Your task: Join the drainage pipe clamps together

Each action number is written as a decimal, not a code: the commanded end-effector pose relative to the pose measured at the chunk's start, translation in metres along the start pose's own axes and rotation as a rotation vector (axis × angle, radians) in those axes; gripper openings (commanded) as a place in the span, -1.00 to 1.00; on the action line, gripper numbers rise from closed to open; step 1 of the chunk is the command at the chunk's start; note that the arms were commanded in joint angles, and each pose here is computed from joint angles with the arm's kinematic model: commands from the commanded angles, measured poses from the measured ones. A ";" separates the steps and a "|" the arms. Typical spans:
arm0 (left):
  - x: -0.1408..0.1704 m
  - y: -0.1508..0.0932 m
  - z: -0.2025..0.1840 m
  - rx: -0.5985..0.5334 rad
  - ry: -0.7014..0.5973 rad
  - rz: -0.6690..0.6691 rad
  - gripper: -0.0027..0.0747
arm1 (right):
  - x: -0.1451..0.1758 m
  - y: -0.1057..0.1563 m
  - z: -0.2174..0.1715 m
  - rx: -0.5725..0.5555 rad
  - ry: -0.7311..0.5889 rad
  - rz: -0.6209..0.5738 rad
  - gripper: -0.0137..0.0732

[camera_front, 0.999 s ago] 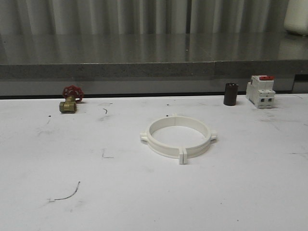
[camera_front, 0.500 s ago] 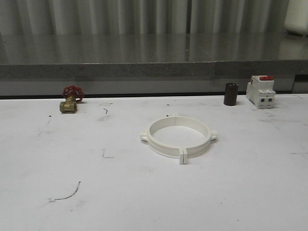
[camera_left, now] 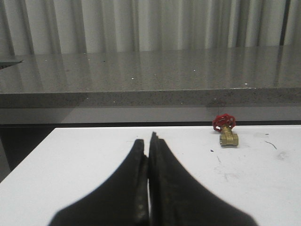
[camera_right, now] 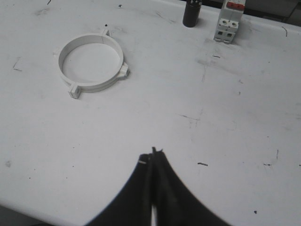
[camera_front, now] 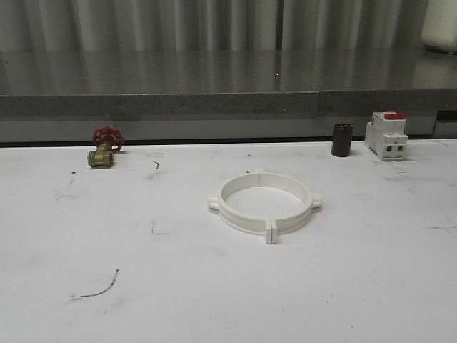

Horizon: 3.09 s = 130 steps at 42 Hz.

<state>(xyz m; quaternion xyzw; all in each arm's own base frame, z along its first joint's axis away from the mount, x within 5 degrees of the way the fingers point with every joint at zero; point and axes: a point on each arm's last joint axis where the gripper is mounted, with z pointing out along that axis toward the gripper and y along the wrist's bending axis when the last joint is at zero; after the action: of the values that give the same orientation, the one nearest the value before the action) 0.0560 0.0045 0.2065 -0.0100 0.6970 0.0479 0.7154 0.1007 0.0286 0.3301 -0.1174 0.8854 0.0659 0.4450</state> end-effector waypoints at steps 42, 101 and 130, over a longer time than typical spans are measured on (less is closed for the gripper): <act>-0.001 -0.004 0.000 0.075 -0.074 -0.013 -0.98 | -0.011 -0.001 -0.005 0.005 -0.080 -0.003 -0.85; -0.001 -0.004 0.000 0.075 -0.074 -0.013 -0.98 | 0.129 -0.016 0.031 0.212 -0.750 0.140 -0.85; -0.001 -0.004 0.000 0.075 -0.072 -0.012 -0.98 | 0.124 -0.015 0.027 0.235 -0.811 0.074 -0.85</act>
<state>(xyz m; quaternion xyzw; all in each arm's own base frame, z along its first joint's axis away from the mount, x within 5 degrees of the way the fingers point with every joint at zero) 0.0562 0.0002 0.2065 0.0189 0.6968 0.0226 0.7167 0.0566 0.0018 0.2034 0.0066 0.6862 0.0297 0.7267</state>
